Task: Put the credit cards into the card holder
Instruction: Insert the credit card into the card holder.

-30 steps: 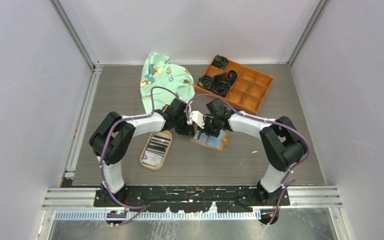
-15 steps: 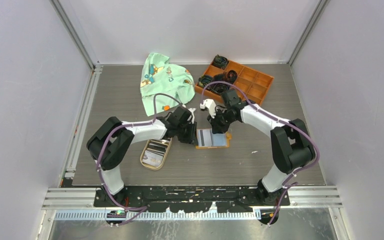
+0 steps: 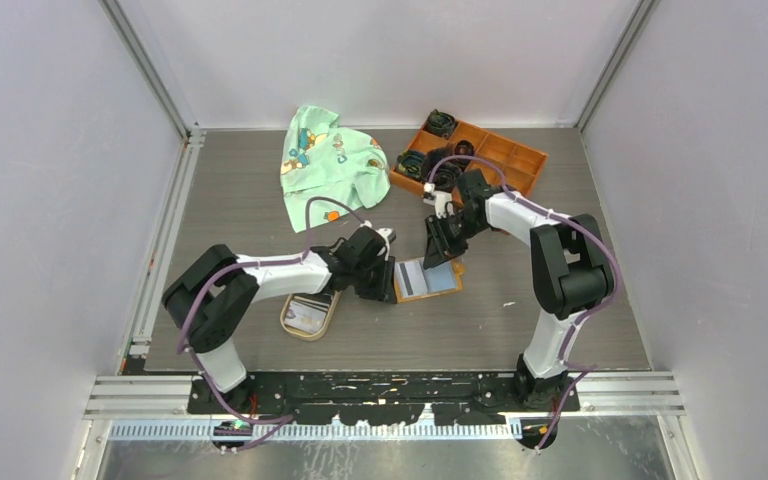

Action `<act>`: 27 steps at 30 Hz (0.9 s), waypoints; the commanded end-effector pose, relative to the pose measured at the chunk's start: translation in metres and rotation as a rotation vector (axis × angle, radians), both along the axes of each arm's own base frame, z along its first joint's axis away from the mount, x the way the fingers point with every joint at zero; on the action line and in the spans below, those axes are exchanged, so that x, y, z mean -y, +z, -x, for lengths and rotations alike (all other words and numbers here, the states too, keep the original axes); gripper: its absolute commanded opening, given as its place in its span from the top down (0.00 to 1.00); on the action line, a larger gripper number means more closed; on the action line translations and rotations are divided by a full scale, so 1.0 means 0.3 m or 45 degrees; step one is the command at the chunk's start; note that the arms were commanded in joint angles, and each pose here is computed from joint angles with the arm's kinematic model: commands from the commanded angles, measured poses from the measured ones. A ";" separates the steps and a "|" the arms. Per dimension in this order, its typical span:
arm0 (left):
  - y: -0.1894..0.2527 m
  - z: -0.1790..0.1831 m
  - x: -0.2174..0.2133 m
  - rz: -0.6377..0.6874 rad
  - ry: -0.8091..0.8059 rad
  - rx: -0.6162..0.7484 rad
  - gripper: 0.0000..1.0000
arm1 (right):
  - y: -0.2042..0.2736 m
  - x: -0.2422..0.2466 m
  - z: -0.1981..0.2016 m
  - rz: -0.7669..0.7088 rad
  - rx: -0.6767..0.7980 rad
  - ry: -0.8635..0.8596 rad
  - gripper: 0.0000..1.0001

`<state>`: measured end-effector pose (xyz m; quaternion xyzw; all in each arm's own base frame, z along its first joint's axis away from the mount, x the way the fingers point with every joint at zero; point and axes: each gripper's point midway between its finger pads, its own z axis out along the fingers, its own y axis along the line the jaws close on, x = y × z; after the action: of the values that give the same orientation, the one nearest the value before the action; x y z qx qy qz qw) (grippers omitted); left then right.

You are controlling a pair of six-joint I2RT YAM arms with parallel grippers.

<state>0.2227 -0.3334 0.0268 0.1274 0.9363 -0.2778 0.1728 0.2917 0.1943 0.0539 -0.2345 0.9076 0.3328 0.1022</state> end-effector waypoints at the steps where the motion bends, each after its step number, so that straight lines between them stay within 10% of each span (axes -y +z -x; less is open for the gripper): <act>1: 0.018 -0.025 -0.064 -0.077 0.079 0.080 0.70 | 0.006 -0.054 0.031 -0.088 -0.136 -0.034 0.68; 27: -0.109 -0.046 -0.017 -0.118 0.030 -0.023 0.74 | -0.037 -0.143 0.060 -0.084 -0.227 0.007 0.64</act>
<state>0.2406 -0.3436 0.0251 0.1207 0.9359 -0.2767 0.1817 0.2709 0.2191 0.0265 -0.1972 0.9205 0.3367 0.0218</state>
